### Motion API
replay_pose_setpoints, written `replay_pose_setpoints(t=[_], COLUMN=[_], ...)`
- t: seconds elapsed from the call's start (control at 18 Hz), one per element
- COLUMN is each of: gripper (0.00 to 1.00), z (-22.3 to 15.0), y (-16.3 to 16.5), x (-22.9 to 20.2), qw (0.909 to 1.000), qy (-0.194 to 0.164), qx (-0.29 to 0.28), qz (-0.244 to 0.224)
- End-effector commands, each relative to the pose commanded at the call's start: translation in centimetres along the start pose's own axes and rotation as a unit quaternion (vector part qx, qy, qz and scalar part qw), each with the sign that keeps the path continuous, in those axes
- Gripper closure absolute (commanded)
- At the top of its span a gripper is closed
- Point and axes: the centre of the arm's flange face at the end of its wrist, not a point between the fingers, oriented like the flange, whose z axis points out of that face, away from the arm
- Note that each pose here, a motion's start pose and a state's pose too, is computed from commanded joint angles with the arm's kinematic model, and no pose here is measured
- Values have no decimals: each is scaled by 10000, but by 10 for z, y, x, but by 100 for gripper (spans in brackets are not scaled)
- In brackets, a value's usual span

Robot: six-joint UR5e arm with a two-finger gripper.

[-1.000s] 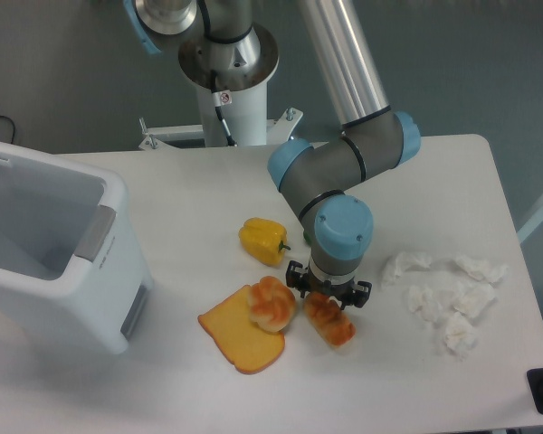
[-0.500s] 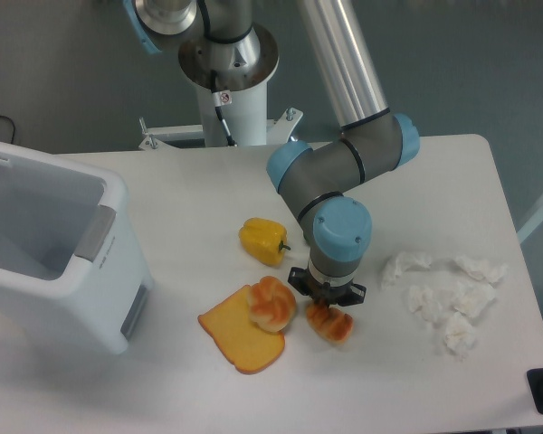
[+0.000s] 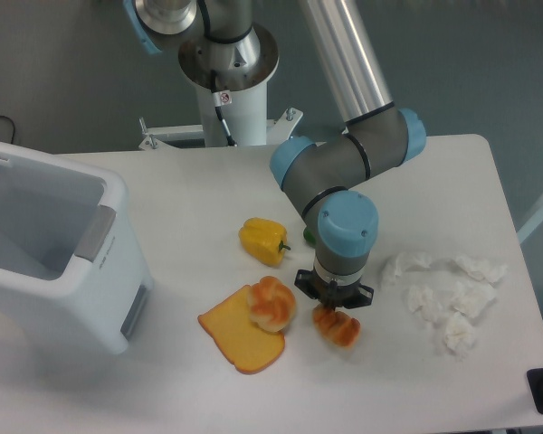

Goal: Pick up the square bread
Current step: 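Lift the held bread roll up and toward the tissues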

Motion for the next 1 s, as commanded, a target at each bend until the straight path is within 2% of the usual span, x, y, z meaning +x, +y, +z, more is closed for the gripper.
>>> replay_pose_setpoints(t=[0.22, 0.44, 0.67, 0.78, 1.0], gripper=[90, 89, 89, 89, 88], z=[-21, -40, -64, -75, -91], y=[-9, -6, 3, 4, 10], x=[-10, -17, -33, -36, -37], qw=[9997, 9959, 9953, 9920, 9909], qy=[-173, -301, -217, -47, -67], qx=[141, 115, -8, -161, -198], qz=[82, 844, 940, 1248, 1333])
